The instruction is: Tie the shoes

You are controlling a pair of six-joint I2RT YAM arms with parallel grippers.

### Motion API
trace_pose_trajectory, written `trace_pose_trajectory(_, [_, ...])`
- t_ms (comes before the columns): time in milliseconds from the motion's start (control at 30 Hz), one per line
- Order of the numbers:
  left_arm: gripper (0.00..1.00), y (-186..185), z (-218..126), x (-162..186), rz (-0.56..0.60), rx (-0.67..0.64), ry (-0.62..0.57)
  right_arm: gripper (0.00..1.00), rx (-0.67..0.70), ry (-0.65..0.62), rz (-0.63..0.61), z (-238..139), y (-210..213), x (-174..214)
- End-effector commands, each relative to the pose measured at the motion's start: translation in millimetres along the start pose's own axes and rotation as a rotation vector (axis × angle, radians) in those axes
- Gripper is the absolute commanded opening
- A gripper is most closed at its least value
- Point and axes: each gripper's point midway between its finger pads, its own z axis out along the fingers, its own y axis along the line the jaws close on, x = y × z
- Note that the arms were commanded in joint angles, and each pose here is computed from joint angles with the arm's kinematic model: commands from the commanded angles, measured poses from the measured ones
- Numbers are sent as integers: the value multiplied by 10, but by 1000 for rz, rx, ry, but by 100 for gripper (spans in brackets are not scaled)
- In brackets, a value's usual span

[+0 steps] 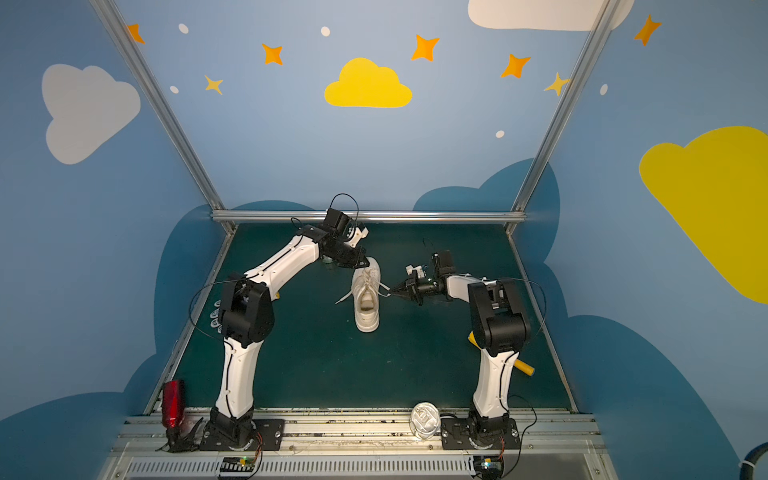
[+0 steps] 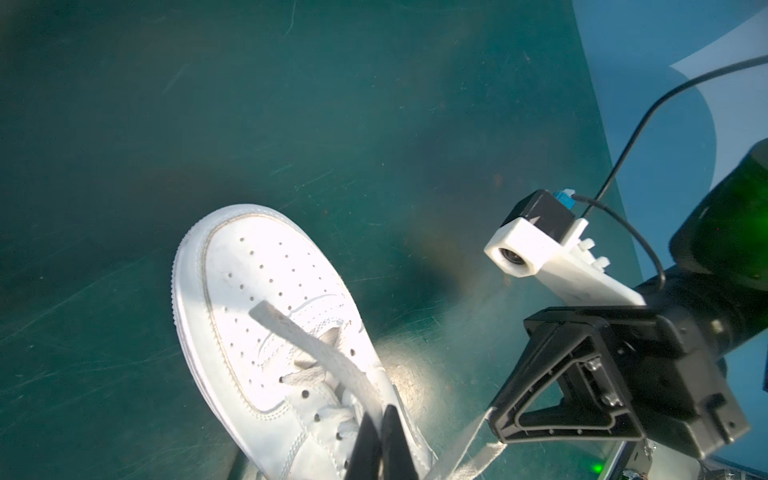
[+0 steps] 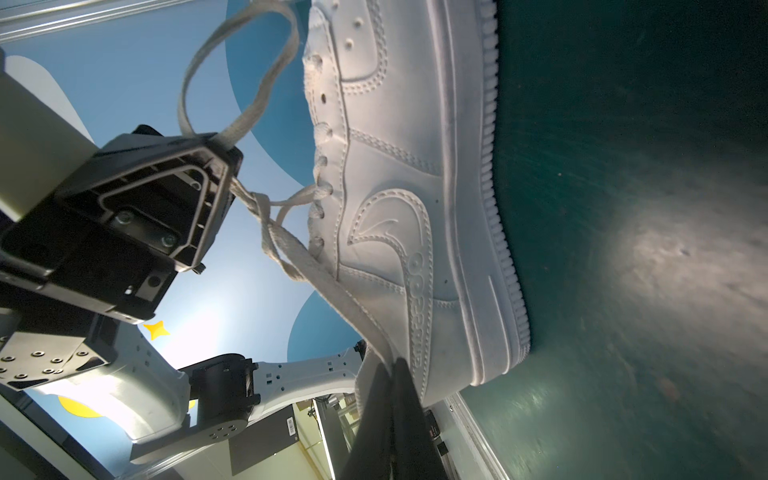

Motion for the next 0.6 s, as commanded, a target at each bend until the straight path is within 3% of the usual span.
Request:
trace_pose_trajectory(0, [3, -97, -140, -81, 18, 26, -40, 0, 6, 0, 8, -27, -38, 39])
trace_pose_trajectory(567, [3, -37, -235, -133, 9, 18, -83, 0, 17, -19, 29, -143, -148, 102])
